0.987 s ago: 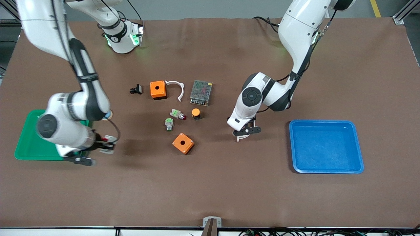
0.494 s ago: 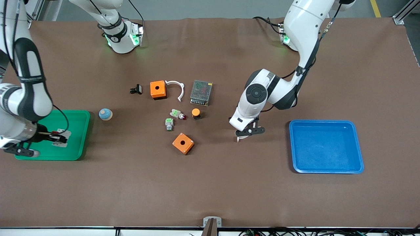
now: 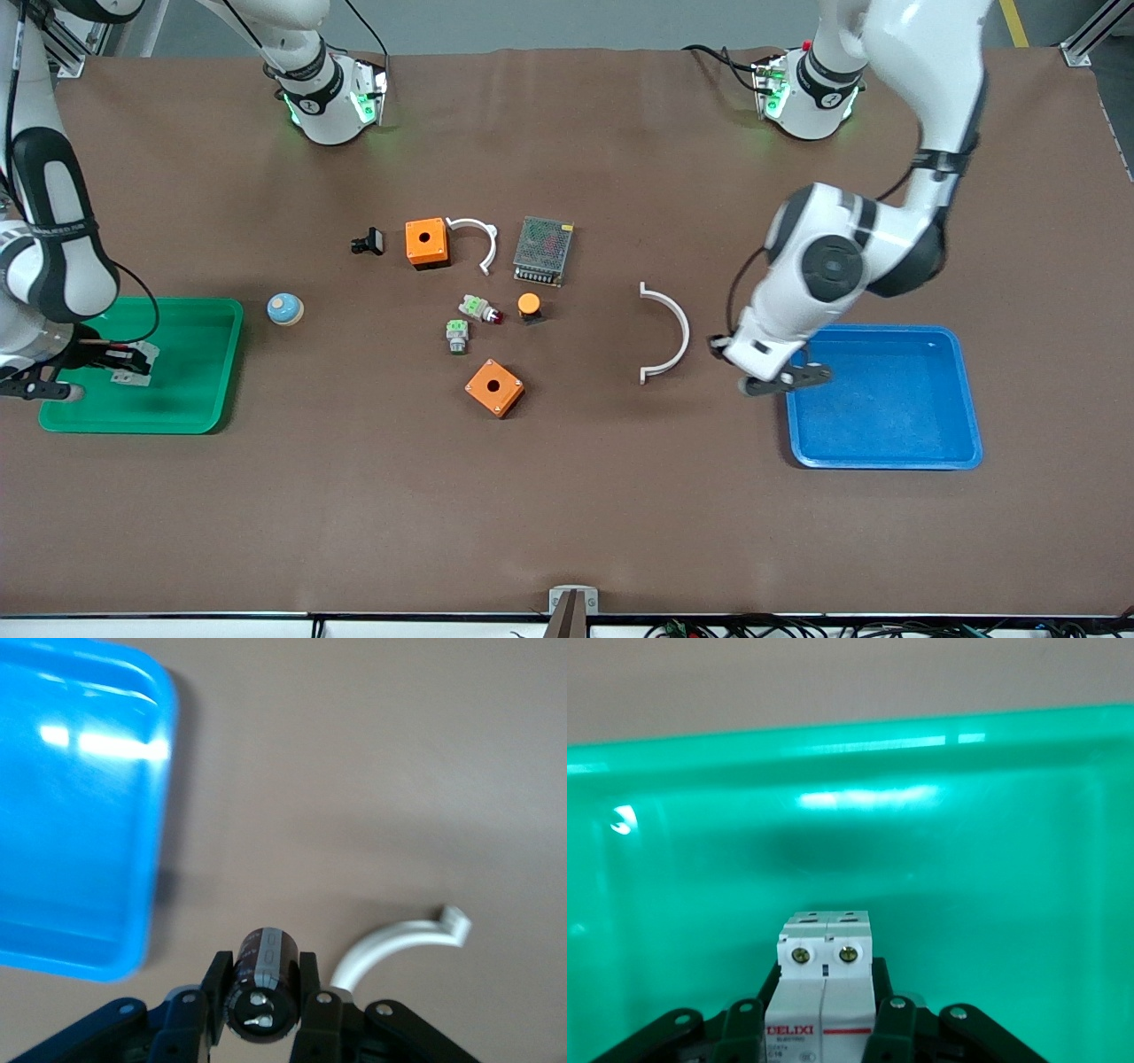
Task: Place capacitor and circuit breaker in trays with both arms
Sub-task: 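Carry the breaker to the green tray while the left gripper carries the capacitor, then lower the capacitor into the blue tray and open the left gripper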
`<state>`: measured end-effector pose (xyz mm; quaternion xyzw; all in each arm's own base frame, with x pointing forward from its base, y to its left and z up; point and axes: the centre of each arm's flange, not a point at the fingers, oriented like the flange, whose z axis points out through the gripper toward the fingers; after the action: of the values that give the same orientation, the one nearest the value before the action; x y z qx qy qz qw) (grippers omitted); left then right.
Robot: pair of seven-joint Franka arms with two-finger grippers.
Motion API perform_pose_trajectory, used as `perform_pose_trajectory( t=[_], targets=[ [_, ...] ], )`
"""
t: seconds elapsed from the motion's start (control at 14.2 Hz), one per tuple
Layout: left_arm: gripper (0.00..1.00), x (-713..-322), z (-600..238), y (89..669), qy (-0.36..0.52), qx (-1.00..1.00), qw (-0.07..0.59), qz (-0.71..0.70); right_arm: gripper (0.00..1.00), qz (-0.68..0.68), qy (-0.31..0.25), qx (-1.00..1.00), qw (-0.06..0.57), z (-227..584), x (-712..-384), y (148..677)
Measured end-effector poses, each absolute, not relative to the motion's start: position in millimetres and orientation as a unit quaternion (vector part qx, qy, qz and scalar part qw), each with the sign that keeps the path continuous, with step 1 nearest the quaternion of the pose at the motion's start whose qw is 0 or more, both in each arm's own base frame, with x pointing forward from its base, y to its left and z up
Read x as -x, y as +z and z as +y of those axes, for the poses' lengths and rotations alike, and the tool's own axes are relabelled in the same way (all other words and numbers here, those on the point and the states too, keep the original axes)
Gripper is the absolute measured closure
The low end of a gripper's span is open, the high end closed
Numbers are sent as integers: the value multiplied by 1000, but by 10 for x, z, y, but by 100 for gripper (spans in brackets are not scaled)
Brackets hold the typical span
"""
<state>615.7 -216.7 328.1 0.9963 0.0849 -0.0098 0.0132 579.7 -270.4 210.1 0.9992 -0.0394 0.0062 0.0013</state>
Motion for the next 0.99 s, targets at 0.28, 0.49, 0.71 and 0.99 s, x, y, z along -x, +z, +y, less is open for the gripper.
perform_pose_trajectory(
  t=[0.28,0.49,0.71,0.99],
  targets=[
    [65,-6400,-1267,3241,-11,-996,13,93,60,-31,2,-1000,1,-2702,-5747,1943],
    [65,-6473,-739,3121,-17,-996,-2,86,60,-25,2,-1000,2,-2708,-5747,1946],
    [65,-6494,-437,2937,-27,-996,-24,78,34,-8,11,-1000,6,-2735,-5814,2030],
    [65,-6523,-315,2693,-37,-996,-31,71,0,5,13,-1000,-1,-2706,-6014,2293]
  ],
)
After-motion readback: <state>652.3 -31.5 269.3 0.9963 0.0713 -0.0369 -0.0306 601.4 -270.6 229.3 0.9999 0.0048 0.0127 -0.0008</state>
